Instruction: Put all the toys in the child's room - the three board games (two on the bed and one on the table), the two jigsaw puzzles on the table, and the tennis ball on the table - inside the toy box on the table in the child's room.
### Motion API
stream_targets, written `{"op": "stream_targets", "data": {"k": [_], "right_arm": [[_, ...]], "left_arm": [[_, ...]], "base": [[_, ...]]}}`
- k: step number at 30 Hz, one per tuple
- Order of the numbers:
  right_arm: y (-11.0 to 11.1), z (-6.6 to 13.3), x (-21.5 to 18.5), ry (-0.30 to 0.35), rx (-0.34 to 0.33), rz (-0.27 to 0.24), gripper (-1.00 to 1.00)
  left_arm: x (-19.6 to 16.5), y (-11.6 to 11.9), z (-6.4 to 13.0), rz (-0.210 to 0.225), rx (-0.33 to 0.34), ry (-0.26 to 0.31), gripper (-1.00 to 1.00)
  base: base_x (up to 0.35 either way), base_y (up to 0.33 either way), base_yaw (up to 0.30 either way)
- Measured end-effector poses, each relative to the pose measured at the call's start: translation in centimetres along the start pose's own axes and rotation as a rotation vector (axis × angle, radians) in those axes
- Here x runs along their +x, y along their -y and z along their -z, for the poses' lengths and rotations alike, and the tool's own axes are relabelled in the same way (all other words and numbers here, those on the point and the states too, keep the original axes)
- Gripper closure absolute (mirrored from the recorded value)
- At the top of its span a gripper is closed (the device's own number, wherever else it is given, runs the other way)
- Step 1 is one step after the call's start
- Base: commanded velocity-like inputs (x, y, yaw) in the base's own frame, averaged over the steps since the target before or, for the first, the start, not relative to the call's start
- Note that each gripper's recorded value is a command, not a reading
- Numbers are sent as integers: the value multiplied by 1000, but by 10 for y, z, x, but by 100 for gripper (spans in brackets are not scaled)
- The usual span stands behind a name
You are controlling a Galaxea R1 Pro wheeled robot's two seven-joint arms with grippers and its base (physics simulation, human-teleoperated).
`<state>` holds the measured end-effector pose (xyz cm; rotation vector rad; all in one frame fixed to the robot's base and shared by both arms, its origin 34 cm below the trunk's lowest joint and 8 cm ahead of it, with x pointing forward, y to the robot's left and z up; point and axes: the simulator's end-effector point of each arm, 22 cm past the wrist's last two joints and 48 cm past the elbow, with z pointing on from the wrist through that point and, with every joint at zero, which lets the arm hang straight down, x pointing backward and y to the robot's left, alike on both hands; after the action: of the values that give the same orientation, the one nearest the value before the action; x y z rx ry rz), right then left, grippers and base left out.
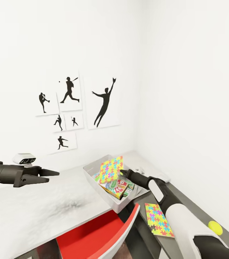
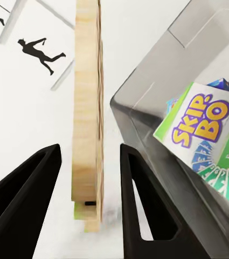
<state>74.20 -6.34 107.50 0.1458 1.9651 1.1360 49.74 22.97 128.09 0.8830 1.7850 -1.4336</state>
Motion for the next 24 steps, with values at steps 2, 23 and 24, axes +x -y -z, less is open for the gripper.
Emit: {"op": "stream_targets", "data": {"k": [2,23,24], "right_arm": [[0,0,-2,10,1,5,100],[4,1,-9,43,6,19,100],[3,1,-11,53,6,25,100]], "left_arm": [[0,0,0,1,0,0,-100],[0,-1,0,2,0,-1,-100],[0,-1,0,2,0,-1,-100]], "base": [[0,0,46],[0,0,-42],[0,0,0]]}}
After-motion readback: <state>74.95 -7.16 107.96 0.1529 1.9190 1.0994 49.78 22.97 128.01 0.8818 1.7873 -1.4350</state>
